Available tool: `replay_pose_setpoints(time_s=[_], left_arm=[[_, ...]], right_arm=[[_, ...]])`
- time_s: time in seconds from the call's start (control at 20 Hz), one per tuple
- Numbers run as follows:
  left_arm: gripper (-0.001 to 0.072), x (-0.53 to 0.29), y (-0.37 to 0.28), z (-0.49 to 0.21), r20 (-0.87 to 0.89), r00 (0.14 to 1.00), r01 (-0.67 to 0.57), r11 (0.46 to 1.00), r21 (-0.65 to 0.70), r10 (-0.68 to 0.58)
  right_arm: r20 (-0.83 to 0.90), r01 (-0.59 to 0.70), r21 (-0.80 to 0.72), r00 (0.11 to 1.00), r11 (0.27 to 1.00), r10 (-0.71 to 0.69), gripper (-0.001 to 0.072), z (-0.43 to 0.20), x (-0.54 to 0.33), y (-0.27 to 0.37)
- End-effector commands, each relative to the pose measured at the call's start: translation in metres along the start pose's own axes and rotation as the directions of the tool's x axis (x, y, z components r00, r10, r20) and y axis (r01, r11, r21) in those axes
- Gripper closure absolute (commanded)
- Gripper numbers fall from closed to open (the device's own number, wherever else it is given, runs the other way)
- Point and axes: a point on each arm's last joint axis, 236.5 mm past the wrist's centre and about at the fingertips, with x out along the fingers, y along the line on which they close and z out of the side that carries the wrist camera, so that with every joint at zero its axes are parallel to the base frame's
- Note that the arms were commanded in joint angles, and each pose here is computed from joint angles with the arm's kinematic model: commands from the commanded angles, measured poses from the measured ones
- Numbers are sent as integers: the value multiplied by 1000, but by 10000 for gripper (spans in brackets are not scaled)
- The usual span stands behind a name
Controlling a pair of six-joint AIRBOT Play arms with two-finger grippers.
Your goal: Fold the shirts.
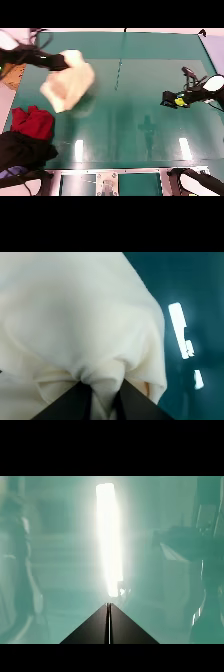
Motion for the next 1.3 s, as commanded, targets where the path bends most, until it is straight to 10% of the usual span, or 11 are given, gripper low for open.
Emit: replay_pose_setpoints(time_s=[0.0, 0.2, 0.25, 0.3, 0.6, 0.95, 1.25], left_arm=[[681, 34, -112, -22, -77, 986, 155, 982, 108, -147], [626, 94, -164, -76, -233, 953, 235, 960, 154, -196], [216, 103, -165, -82, -249, 949, 237, 959, 155, -194], [-9, 106, -161, -80, -243, 951, 228, 963, 143, -189], [-13, 59, -28, -59, -297, 953, -39, 998, 57, 54], [-13, 91, 83, -145, -403, 908, -204, 959, -195, 111], [-13, 159, 58, -147, -249, 962, -10, 901, -433, -110]], right_arm=[[16, 15, 53, 1000, 998, -16, 700, 6, -12, -24], [17, 14, 61, 1000, 998, -15, 699, 7, -12, -26], [10, 6, 65, 1000, 998, -6, 644, 5, -12, -24], [6, -1, 67, 1000, 998, 1, 475, 4, -12, -22], [-27, -60, 70, 998, 996, 62, 235, -13, 11, -13], [-57, -220, 158, 971, 963, 231, 240, -5, 82, 7], [-105, -325, 203, 931, 924, 350, 242, 15, 133, 28]])
